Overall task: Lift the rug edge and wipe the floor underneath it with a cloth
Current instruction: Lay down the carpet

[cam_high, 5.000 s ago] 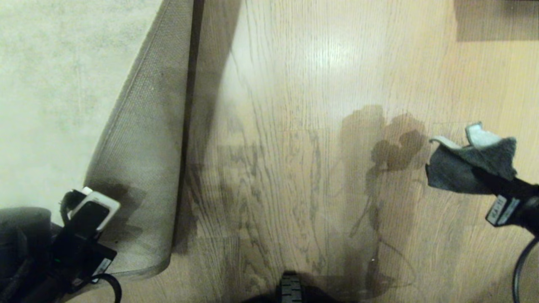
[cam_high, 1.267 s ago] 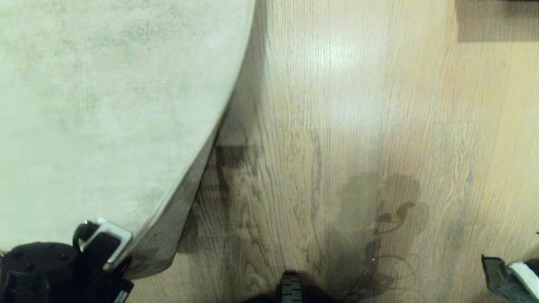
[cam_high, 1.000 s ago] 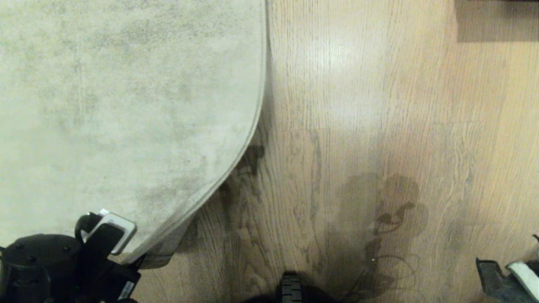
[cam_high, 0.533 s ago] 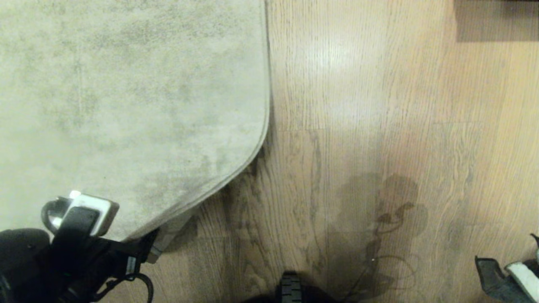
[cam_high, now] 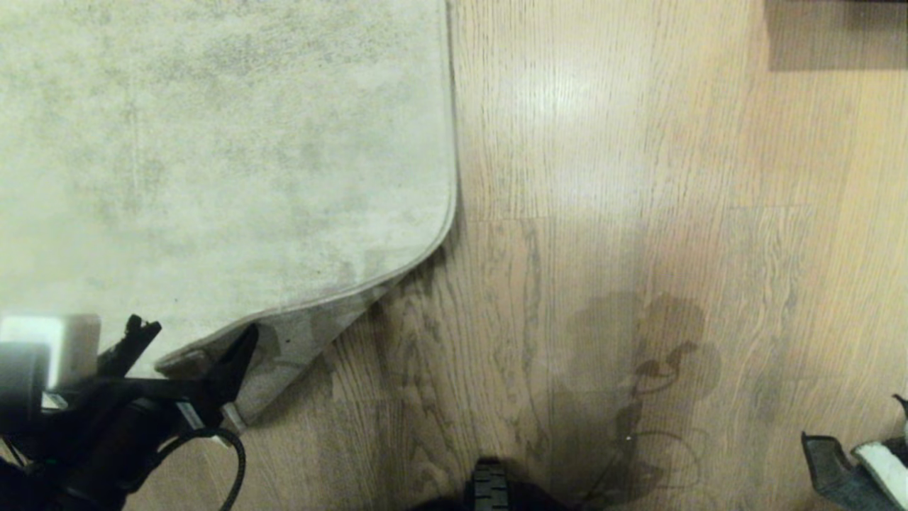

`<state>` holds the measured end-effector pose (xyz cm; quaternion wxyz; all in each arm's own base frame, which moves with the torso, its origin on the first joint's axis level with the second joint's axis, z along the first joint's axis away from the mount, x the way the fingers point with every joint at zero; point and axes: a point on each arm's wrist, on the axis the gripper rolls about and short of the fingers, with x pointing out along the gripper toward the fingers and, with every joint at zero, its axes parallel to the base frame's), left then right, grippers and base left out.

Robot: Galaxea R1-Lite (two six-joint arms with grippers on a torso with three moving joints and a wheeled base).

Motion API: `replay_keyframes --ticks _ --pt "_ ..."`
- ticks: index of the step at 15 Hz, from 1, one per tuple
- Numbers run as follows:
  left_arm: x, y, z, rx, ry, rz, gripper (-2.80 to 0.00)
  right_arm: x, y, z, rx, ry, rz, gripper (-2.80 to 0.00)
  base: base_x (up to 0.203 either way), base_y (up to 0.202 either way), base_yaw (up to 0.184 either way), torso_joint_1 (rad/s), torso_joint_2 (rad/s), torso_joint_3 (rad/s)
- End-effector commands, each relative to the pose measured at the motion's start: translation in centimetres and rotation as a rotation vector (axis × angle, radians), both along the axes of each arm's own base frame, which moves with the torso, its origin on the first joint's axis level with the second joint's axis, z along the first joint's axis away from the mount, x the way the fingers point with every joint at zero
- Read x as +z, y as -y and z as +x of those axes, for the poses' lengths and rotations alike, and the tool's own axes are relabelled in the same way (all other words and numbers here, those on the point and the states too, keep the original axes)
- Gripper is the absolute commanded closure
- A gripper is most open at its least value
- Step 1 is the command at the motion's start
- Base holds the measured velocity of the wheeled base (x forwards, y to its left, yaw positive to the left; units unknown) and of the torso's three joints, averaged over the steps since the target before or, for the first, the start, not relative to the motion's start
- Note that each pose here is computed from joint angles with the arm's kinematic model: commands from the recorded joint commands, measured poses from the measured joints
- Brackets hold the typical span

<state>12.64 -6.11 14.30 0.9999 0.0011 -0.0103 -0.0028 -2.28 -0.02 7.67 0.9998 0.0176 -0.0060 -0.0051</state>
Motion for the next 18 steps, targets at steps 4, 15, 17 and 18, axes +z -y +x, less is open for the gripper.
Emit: replay_keyframes --ticks 4,15,17,18 --pt "0.7 0.2 -0.8 -0.042 0.048 -0.034 -2.8 0.0 0.0 0.0 0.0 -0.001 0.0 0.0 0.0 0.0 0.0 0.0 0.0 0.0" --pt "-1.5 0.3 -3.2 -0.161 -0.172 0.071 0.0 0.0 0.0 0.0 0.0 -0.001 0.0 0.0 0.0 0.0 0.0 0.0 0.0 0.0" --pt "-3.5 0.2 -3.8 -0.193 -0.337 0.189 0.0 0.0 0.0 0.0 0.0 -0.001 0.0 0.0 0.0 0.0 0.0 0.0 0.0 0.0" --pt "-4.5 0.1 -4.1 -0.219 -0.434 0.247 0.0 0.0 0.0 0.0 0.0 -0.001 0.0 0.0 0.0 0.0 0.0 0.0 0.0 0.0"
